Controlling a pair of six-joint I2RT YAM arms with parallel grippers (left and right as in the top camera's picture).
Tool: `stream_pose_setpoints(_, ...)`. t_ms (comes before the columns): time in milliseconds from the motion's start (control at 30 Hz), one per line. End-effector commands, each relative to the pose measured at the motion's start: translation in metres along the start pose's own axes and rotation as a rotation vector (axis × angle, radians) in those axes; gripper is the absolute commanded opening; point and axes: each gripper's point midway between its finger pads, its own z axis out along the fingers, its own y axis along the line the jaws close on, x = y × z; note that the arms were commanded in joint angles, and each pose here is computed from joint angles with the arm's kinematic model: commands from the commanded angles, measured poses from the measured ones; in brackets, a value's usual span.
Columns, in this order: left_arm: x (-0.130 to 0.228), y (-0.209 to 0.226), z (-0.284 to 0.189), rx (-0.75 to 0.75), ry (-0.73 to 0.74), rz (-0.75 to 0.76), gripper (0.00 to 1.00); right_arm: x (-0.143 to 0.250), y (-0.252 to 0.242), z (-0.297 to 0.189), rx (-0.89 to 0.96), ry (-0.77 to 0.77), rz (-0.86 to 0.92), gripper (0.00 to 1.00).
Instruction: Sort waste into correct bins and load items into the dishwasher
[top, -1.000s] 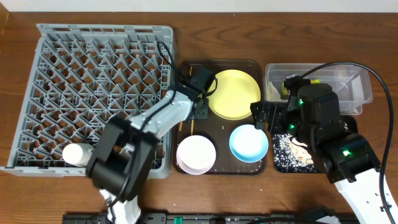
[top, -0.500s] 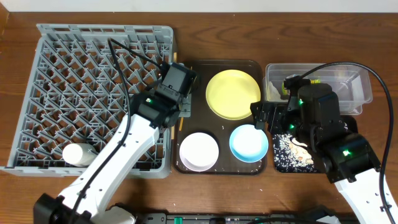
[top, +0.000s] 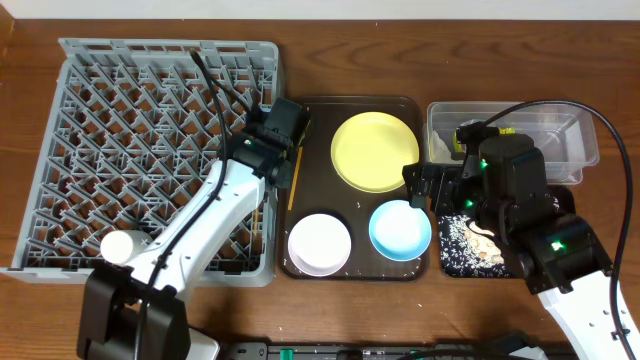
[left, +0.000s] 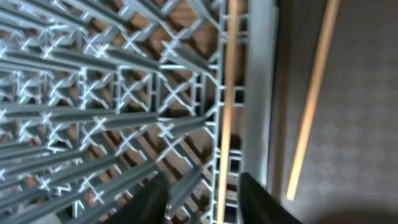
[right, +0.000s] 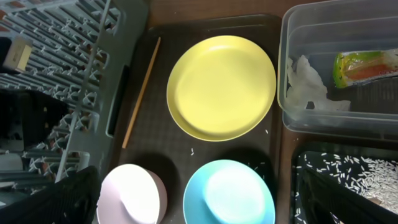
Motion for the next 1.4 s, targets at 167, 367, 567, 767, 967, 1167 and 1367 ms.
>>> stream_pose_setpoints(167,-0.037,-0.068,-0.046,0.448,-0.112,-0.031,0.45,-0.006,-0.001,-0.002,0.003,-0.013,0.01,0.99)
stream_pose_setpoints(367,-0.041,-0.075,0.0,0.346,-0.099,0.026,0.45,-0.006,-0.002,-0.002,0.004,-0.013,0.01,0.99)
stream_pose_setpoints(567,-0.026,-0.094,0.06,0.304,-0.012,0.069,0.43,-0.006,-0.001,-0.002,0.003,-0.013,0.01,0.99)
stream_pose_setpoints(767,-0.018,-0.095,0.092,0.24,0.017,0.078,0.4,-0.004,-0.002,-0.002,0.005,-0.007,0.011,0.99)
stream_pose_setpoints(967,-0.001,-0.107,0.112,0.247,0.075,0.106,0.39,-0.004,-0.002,-0.002,0.006,-0.006,0.011,0.99)
stream_pose_setpoints(1167,0.015,-0.118,0.121,0.245,0.115,0.14,0.29,-0.004,-0.002,-0.002,0.006,-0.005,0.011,0.99)
stream_pose_setpoints(1367,0.018,-0.133,0.107,0.322,0.125,0.15,0.08,-0.001,-0.004,-0.002,0.012,0.006,0.012,0.99)
